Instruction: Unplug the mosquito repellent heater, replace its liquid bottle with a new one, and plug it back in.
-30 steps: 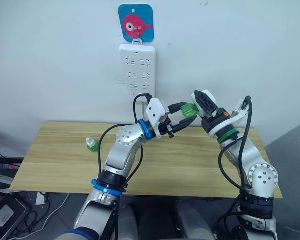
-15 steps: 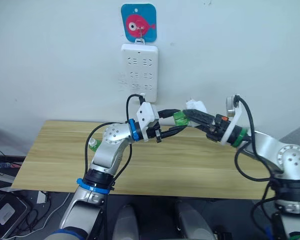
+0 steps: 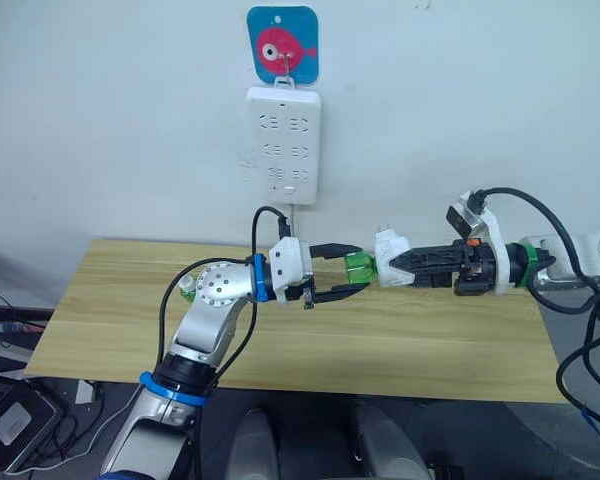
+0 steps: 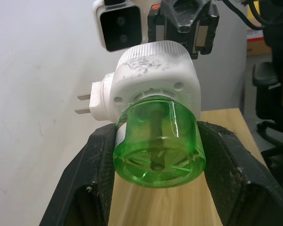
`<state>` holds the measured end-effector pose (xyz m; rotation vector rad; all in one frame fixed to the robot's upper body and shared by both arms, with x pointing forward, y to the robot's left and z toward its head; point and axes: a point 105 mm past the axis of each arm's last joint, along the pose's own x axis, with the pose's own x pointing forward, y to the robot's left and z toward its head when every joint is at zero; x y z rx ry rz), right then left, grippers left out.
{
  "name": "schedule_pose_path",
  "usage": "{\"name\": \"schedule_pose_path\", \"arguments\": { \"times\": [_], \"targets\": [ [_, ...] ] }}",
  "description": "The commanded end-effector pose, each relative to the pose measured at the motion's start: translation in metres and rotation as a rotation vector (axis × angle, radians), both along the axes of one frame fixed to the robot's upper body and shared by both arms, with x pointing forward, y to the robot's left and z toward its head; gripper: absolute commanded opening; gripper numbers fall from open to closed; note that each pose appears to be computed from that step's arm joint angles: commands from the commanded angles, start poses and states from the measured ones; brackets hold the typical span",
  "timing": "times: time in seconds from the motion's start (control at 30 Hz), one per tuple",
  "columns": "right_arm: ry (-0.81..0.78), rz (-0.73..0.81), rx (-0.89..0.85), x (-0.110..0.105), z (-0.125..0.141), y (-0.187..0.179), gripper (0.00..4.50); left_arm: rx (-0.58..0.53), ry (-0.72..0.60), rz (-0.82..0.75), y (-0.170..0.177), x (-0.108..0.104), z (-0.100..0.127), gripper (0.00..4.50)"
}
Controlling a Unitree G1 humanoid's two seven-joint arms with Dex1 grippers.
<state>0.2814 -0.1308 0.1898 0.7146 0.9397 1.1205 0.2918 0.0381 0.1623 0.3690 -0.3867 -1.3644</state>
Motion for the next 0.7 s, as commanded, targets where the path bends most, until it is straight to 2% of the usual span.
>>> {"name": "schedule_pose_path", "arguments": {
  "times": [0.03, 0.2, 0.37, 0.47, 0.57, 0.7],
  "targets": [
    [-0.02, 0.032, 0.037, 0.0007, 0.0144, 0.0054, 4.48, -0.001, -0.049, -0.038, -0.0115, -0.0106, 0.0037, 2.25],
    [-0.017, -0.003, 0.034, 0.0088, 0.0165, 0.005, 4.48, -0.026, -0.041, -0.024, -0.0157, -0.0113, 0.0039, 2.25],
    [-0.015, 0.02, 0.022, 0.0056, 0.0179, 0.0032, 4.48, -0.03, -0.039, -0.025, -0.0182, -0.0121, 0.0036, 2.25],
    [-0.011, 0.029, 0.019, 0.0036, 0.0173, 0.0021, 3.94, -0.032, -0.039, -0.026, -0.0185, -0.0116, 0.0041, 2.25],
    [-0.01, 0.039, 0.021, 0.0017, 0.0187, -0.0001, 3.02, -0.034, -0.038, -0.025, -0.0183, -0.0108, 0.0045, 2.25],
    [-0.007, 0.038, 0.025, 0.0016, 0.0201, -0.0036, 3.03, -0.036, -0.034, -0.023, -0.0172, -0.0098, 0.0045, 2.25]
  ]
}}
